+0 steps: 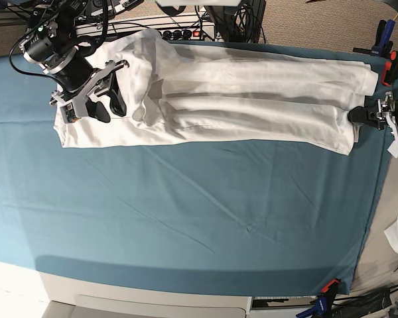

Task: Fold the T-shirt properly
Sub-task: 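Grasp the hem end of the folded shirt with the left gripper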

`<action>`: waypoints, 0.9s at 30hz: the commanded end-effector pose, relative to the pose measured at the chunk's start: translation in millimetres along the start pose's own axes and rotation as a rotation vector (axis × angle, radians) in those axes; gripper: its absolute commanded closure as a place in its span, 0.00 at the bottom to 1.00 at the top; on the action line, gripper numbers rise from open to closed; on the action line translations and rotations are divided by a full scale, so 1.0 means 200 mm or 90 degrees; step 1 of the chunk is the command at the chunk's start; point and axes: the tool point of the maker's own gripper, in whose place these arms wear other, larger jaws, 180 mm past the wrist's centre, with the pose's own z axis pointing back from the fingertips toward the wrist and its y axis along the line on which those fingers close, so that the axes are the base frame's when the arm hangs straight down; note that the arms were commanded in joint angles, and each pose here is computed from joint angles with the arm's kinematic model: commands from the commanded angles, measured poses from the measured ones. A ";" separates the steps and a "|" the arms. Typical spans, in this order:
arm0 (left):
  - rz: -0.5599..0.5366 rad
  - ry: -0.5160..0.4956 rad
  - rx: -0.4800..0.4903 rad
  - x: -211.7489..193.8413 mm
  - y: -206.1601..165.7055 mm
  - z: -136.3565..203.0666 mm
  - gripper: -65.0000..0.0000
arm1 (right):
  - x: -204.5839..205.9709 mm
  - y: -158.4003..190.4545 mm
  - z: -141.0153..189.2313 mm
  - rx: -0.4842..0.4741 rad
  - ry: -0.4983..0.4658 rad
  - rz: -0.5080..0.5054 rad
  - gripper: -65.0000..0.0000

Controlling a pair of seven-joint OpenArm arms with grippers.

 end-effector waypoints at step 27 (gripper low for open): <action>-0.110 0.072 0.019 -0.08 -0.11 -0.01 1.00 | 0.04 -0.12 0.02 -0.086 -0.011 0.020 0.64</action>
